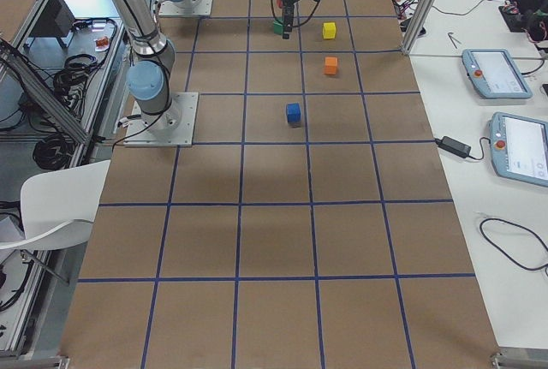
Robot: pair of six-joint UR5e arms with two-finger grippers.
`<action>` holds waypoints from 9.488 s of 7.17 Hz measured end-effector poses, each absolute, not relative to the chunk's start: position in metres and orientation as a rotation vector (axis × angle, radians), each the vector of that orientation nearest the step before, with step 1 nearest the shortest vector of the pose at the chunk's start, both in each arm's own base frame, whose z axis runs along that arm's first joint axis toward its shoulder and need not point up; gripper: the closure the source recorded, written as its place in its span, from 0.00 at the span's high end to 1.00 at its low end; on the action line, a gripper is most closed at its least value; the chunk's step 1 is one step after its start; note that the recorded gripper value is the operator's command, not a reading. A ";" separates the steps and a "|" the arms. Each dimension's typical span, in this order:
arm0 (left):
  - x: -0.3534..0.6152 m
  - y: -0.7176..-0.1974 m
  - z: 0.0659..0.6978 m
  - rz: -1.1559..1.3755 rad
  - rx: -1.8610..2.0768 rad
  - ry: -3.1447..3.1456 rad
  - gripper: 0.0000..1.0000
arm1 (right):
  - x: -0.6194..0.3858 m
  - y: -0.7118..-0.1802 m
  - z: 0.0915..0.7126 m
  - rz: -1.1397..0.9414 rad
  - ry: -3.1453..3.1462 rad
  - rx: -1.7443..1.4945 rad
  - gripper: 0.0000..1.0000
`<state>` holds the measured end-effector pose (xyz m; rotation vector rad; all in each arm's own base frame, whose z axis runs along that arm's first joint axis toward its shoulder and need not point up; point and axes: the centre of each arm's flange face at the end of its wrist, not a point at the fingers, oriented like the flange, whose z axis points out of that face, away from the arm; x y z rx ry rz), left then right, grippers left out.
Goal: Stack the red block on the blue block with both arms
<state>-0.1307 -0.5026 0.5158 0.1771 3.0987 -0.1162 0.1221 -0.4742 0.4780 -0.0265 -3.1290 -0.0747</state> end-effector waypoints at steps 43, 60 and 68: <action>-0.331 -0.570 0.271 -0.037 -0.125 3.252 0.00 | 0.122 -0.478 0.476 -0.057 -3.132 -0.024 1.00; -0.293 -0.585 0.317 -0.055 -0.106 3.164 1.00 | 0.124 -0.485 0.446 -0.134 -3.144 -0.018 1.00; -0.129 -0.500 0.511 -0.108 0.096 3.128 1.00 | 0.273 -0.569 0.324 0.096 -3.142 0.268 1.00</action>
